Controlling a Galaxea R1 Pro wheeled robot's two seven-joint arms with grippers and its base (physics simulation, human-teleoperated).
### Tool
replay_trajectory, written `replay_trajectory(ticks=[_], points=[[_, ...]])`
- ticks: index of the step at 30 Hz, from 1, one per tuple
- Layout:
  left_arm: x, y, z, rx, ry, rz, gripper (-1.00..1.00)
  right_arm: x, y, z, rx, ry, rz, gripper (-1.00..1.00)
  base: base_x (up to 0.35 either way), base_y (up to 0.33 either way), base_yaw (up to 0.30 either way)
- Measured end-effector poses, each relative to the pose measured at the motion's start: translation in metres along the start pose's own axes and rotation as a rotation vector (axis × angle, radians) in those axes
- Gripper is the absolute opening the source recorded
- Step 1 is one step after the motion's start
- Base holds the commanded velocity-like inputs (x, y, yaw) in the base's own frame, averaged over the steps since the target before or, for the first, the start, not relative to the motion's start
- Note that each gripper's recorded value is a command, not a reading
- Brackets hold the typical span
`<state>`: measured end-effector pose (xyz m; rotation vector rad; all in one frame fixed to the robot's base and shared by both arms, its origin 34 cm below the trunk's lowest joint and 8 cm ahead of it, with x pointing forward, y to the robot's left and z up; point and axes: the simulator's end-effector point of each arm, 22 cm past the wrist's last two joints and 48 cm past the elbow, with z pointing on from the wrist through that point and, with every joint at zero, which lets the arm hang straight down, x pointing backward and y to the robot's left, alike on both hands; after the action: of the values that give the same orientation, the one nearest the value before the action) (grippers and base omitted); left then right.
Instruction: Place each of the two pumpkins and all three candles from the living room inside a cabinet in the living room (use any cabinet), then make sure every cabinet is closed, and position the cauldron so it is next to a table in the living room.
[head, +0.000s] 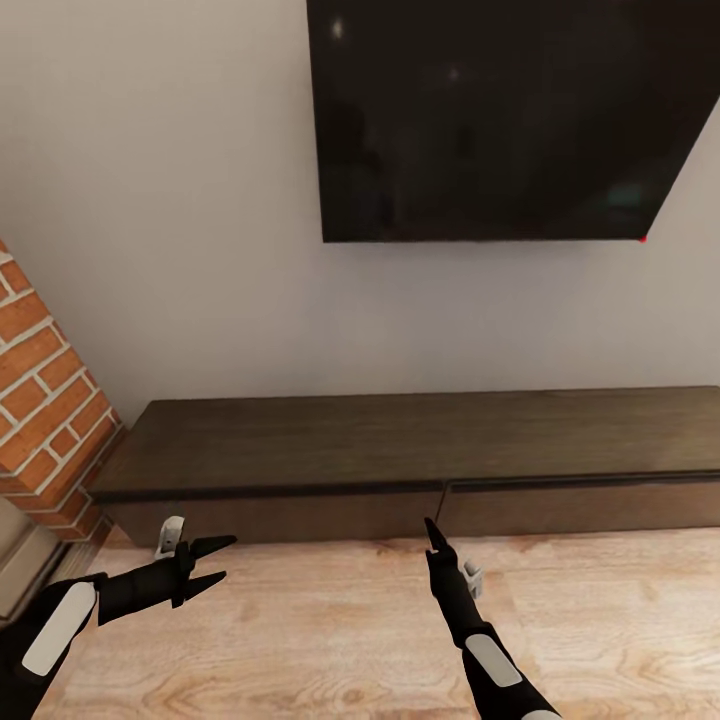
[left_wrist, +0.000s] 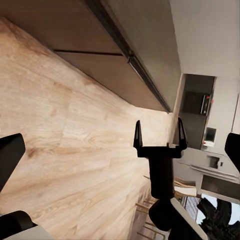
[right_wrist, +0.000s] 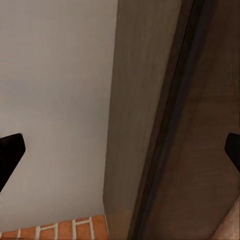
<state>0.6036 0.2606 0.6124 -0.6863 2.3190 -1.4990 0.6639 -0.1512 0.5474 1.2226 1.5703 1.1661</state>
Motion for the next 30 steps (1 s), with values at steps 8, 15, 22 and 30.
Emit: replay_trajectory(ticks=[8, 15, 22, 30], points=[[0.002, 0.015, 0.005, 0.0, 0.0, 0.0, 1.0, 0.001, -0.008, 0.001, -0.036, 0.0, 0.0, 1.0, 0.0, 0.0, 0.0], [0.003, 0.028, 0.01, 0.0, 0.0, 0.0, 1.0, 0.008, -0.021, -0.004, -0.074, 0.01, 0.011, 1.0, 0.0, 0.0, 0.0], [0.005, 0.042, 0.015, 0.0, 0.0, 0.001, 1.0, 0.008, -0.028, -0.008, -0.125, 0.005, 0.02, 1.0, 0.0, 0.0, 0.0], [0.008, 0.058, 0.02, 0.0, 0.0, 0.001, 1.0, 0.009, -0.045, -0.007, -0.126, 0.002, 0.022, 1.0, 0.0, 0.0, 0.0]])
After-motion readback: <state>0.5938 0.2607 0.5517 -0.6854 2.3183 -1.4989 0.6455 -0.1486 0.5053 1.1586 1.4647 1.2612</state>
